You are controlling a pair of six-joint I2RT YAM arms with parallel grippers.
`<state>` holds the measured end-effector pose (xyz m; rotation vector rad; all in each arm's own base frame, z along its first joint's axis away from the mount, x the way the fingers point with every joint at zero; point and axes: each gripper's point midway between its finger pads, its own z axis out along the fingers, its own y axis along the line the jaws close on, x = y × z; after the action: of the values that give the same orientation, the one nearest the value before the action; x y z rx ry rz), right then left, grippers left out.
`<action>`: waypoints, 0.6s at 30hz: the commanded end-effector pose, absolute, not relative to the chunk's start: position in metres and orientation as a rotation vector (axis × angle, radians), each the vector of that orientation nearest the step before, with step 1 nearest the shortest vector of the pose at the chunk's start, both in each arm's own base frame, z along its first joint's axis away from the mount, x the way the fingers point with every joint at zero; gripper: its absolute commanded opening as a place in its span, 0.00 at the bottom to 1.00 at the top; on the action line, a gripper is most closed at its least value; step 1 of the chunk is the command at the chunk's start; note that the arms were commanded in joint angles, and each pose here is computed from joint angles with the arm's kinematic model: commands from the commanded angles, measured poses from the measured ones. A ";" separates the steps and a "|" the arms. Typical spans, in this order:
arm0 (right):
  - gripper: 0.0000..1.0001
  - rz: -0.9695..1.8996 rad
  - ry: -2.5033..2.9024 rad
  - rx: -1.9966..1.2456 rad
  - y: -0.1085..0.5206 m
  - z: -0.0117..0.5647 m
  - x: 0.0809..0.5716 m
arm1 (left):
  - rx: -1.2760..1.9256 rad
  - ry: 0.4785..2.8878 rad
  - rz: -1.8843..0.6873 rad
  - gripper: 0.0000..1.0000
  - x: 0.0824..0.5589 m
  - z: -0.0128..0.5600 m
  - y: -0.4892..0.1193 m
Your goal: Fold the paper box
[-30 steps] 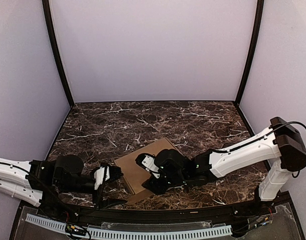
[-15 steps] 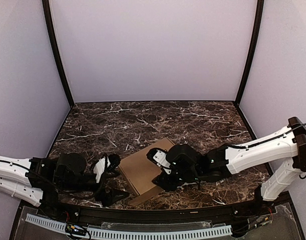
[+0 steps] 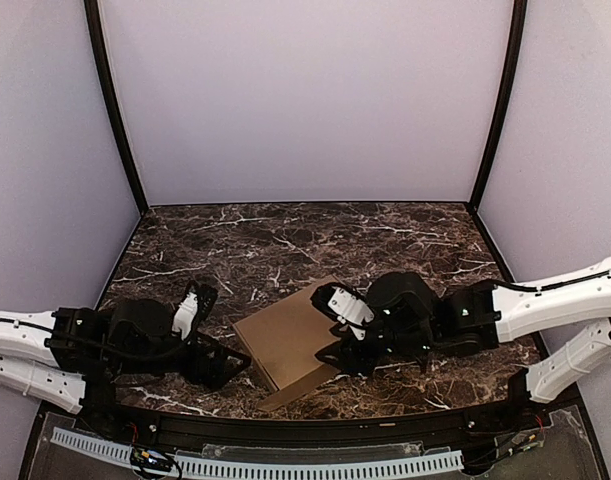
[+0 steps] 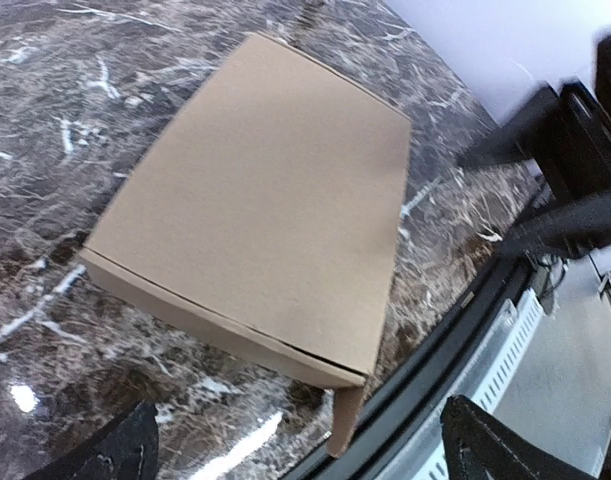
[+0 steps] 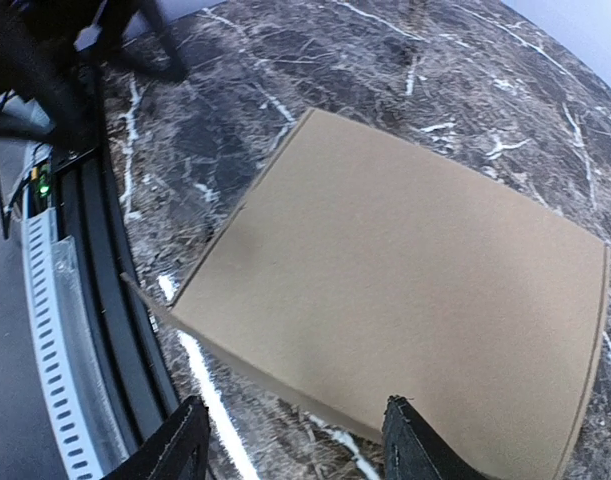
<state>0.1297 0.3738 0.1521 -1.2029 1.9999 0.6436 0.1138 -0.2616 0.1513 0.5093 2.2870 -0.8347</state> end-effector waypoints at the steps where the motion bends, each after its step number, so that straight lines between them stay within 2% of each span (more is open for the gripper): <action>1: 0.58 0.784 1.978 -1.232 0.379 0.150 0.090 | 0.443 2.308 -0.571 0.98 0.152 0.158 -0.238; 5: 0.62 0.724 2.074 -1.111 0.376 0.132 0.076 | 0.495 2.310 -0.398 0.99 0.191 0.162 -0.235; 9: 0.68 0.671 2.179 -0.999 0.374 0.107 0.068 | 0.601 2.314 -0.355 0.99 0.228 0.156 -0.250; 13: 0.76 0.615 2.249 -0.932 0.376 0.086 0.068 | 0.695 2.372 -0.456 0.99 0.243 0.129 -0.271; 18: 0.80 0.633 2.268 -0.902 0.390 0.078 0.067 | 0.739 2.444 -0.615 0.99 0.243 0.101 -0.289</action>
<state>0.0628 0.3742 0.0704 -1.0241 2.2660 0.5823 0.2488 -0.2655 0.1019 0.6298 2.4637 -0.4169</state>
